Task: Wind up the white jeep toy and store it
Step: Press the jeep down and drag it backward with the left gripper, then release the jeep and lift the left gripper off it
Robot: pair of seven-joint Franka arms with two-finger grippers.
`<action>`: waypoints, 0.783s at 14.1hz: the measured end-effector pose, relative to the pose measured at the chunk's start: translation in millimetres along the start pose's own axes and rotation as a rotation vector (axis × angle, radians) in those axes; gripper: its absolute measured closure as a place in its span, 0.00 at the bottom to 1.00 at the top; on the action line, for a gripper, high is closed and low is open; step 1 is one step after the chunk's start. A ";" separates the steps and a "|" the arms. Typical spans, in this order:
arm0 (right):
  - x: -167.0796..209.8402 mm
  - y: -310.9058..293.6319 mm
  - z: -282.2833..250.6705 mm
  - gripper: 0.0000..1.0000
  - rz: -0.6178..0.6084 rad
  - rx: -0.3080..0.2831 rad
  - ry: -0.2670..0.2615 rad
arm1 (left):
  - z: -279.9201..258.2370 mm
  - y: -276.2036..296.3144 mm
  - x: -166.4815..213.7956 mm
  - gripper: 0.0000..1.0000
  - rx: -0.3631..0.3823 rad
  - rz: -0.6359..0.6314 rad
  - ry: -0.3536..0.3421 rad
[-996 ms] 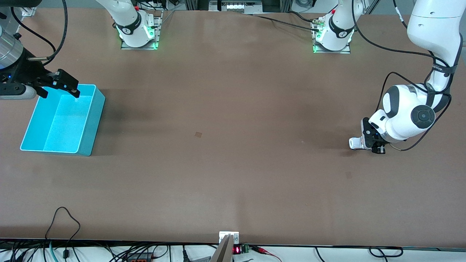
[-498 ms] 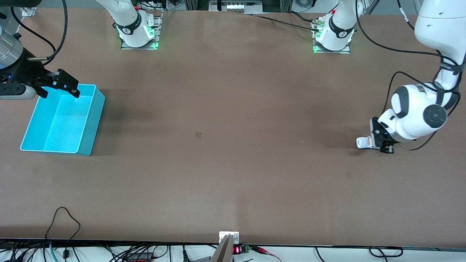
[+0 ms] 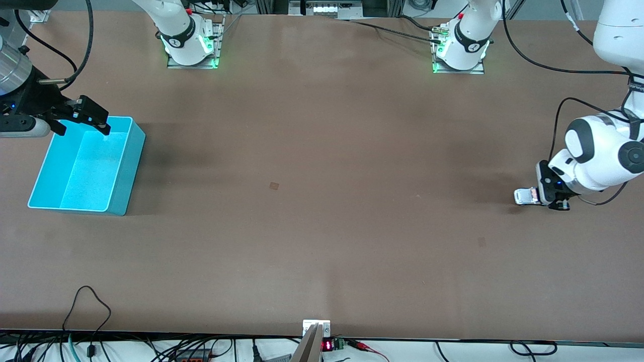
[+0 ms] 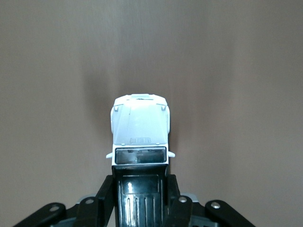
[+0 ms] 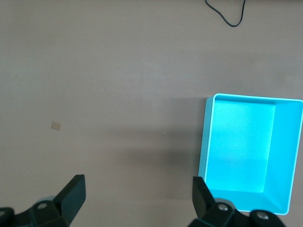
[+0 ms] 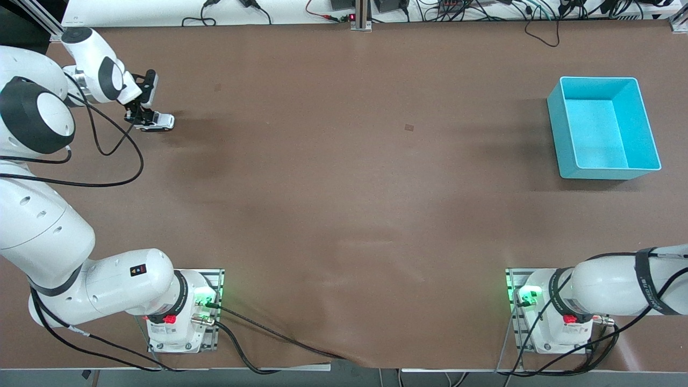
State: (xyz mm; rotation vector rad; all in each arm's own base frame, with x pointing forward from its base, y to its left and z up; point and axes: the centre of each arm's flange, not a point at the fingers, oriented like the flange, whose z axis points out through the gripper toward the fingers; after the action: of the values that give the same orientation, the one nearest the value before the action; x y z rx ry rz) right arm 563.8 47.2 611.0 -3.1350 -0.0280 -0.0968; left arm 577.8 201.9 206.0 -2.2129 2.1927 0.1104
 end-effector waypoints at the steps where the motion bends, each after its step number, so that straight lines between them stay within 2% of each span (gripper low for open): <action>1: 0.0 0.0 0.0 0.00 0.000 0.000 0.000 | 0.8 1.2 -13.4 0.52 0.003 0.010 -0.001; 6: 0.0 0.0 0.0 0.00 0.000 0.000 0.000 | 4.1 5.3 -63.1 0.52 0.015 0.051 -0.007; 11: 0.0 0.1 0.0 0.00 0.000 0.000 0.000 | 5.1 5.9 -73.1 0.52 0.018 0.072 -0.008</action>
State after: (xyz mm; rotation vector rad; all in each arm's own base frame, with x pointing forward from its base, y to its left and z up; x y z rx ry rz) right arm 563.8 47.1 611.0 -3.1350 -0.0273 -0.0969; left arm 571.1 275.1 206.1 -2.1217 2.2599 0.1011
